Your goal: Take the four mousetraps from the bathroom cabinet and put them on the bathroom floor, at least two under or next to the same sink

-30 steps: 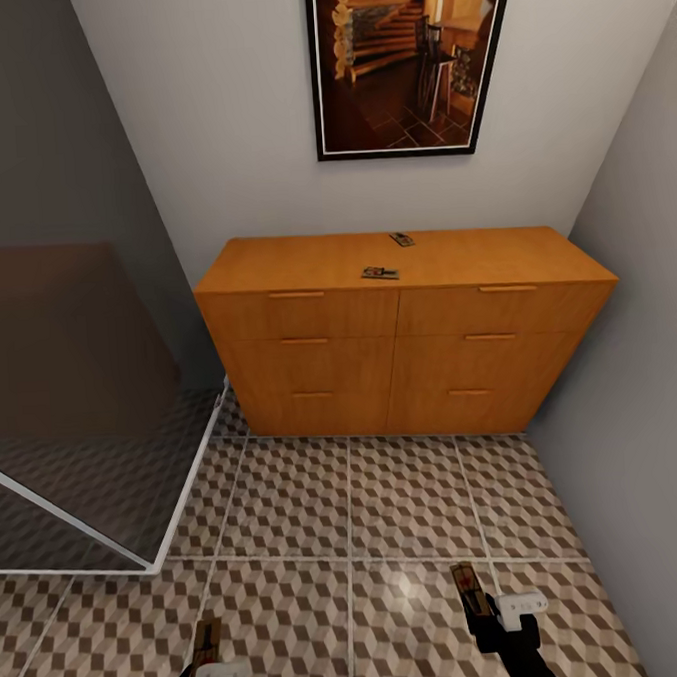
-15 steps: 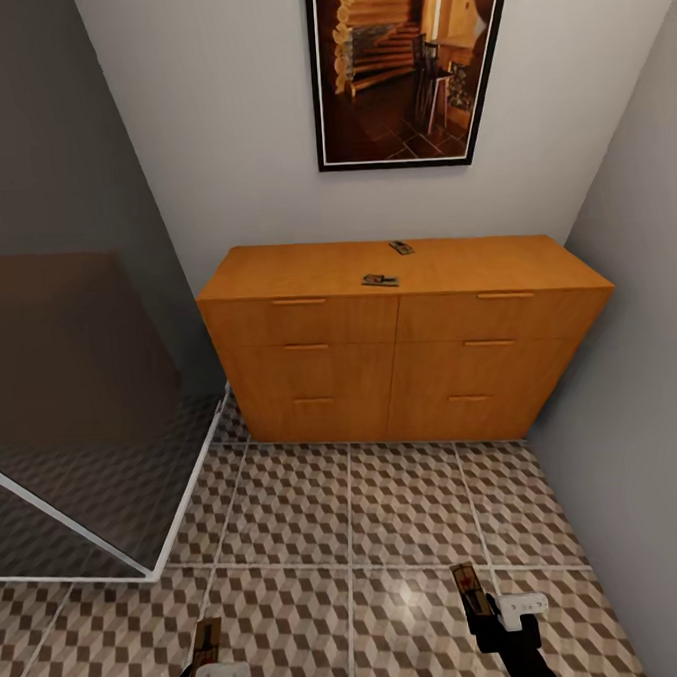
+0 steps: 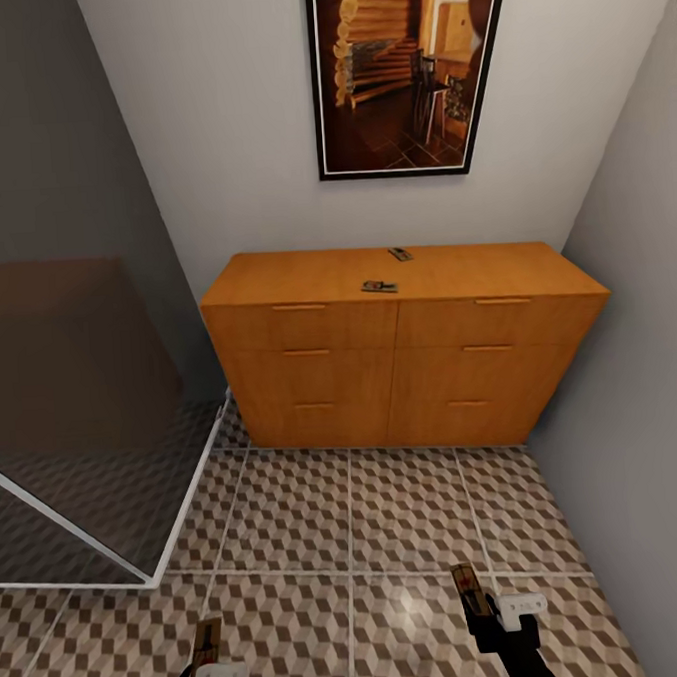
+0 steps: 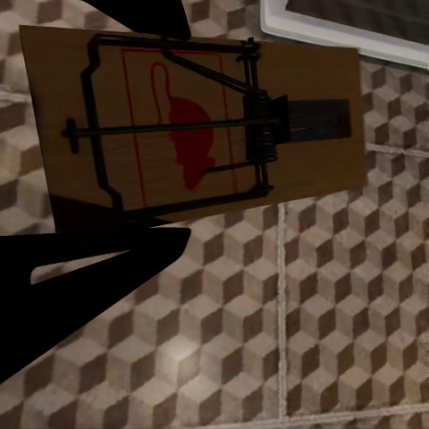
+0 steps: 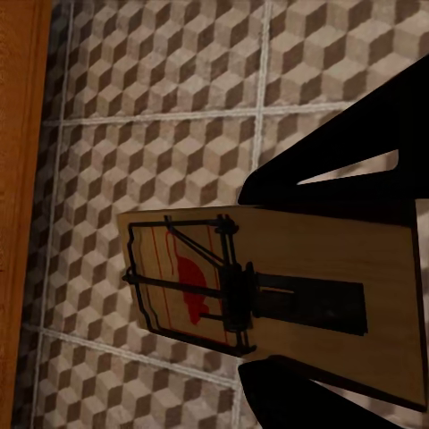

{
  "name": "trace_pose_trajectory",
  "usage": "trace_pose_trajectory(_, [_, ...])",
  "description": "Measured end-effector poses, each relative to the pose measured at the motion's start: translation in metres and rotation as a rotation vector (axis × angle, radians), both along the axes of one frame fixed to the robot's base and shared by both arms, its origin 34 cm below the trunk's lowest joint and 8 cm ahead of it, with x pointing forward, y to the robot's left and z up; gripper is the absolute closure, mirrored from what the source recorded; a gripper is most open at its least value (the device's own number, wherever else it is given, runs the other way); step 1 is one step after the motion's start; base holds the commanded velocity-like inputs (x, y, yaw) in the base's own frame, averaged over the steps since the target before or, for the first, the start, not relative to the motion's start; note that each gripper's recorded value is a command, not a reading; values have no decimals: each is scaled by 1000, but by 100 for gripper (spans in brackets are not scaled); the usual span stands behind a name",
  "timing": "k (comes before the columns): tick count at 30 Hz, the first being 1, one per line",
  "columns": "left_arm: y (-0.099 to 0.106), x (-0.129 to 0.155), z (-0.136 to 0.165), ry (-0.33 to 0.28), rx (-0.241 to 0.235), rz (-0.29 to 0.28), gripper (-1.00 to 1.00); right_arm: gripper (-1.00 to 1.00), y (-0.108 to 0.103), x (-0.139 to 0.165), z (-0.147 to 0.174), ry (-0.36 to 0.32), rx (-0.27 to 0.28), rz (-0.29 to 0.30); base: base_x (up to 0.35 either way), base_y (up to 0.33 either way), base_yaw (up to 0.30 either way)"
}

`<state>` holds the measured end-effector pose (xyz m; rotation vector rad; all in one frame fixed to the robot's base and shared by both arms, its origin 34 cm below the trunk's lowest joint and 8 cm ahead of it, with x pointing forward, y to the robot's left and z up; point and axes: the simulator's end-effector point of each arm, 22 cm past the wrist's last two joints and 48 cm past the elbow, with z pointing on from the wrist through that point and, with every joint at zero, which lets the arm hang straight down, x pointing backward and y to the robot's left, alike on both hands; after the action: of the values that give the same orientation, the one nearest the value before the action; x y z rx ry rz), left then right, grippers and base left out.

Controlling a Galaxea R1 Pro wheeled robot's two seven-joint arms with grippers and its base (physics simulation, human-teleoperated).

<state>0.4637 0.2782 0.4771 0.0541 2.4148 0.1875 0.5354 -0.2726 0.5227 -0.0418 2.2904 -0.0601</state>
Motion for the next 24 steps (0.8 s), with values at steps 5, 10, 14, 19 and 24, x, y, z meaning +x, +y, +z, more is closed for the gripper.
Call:
trace_pose_trajectory(5, [-1, 2, 2, -5, -1, 0, 100, 100, 1, 2, 2, -6, 1, 1, 0, 0, 0])
trace_pose_trajectory(10, [-3, 4, 4, -11, -3, 0, 100, 100, 1, 3, 5, -11, 1, 1, 0, 0, 0])
trace_pose_trajectory(14, [-3, 6, 5, -16, -4, 0, 100, 100, 1, 5, 7, -16, 2, 1, 0, 0, 0])
trace_pose_trajectory(19, [-3, 8, 7, -22, -4, 0, 100, 100, 0, 7, 9, -24, -1, 0, 0, 0, 0])
trace_pose_trajectory(24, [-6, 10, 9, -28, -8, -1, 100, 100, 0, 9, 12, -30, 0, 0, 0, 0, 0])
